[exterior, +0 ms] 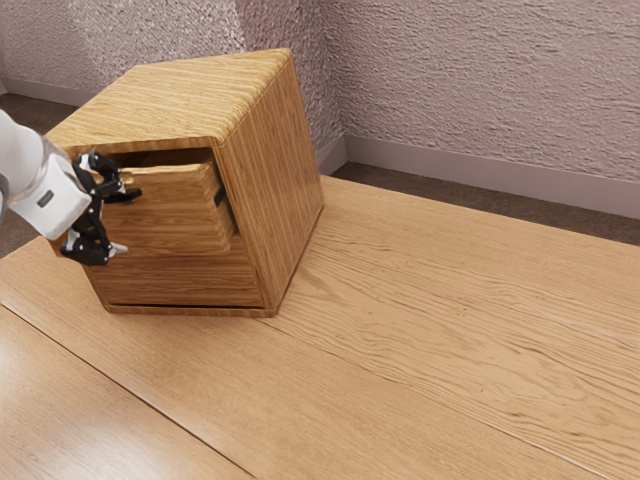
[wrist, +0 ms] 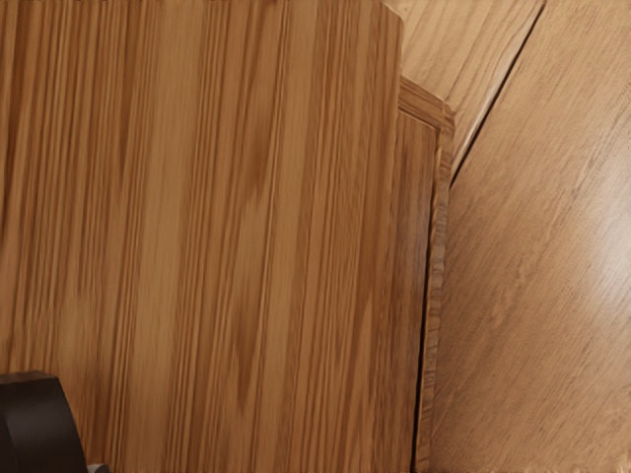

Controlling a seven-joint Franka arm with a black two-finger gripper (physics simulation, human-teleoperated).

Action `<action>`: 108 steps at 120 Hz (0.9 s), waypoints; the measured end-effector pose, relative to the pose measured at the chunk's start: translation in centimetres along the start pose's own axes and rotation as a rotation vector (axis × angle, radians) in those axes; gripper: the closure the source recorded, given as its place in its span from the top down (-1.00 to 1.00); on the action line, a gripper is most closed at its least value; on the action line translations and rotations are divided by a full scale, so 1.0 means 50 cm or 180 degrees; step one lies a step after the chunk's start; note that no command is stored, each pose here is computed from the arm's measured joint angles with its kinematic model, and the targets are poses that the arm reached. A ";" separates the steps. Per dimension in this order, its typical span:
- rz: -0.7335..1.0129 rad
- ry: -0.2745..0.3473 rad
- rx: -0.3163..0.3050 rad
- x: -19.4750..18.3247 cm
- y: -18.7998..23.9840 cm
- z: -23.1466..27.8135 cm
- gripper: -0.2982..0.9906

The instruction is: Pull the drawer handle with one arm to open the drawer

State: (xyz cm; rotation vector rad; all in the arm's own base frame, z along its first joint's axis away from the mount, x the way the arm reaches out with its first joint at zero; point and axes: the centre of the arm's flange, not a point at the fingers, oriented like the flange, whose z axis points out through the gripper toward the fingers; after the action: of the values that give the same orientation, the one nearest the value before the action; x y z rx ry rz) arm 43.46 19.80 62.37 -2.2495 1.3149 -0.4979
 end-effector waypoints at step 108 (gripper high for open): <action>-0.0574 0.0280 -0.0238 0.006 0.052 -0.060 -0.06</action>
State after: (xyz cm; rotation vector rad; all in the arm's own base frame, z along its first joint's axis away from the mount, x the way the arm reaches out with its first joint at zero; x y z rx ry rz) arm 40.16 17.77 63.33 -2.4471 1.1962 -0.6270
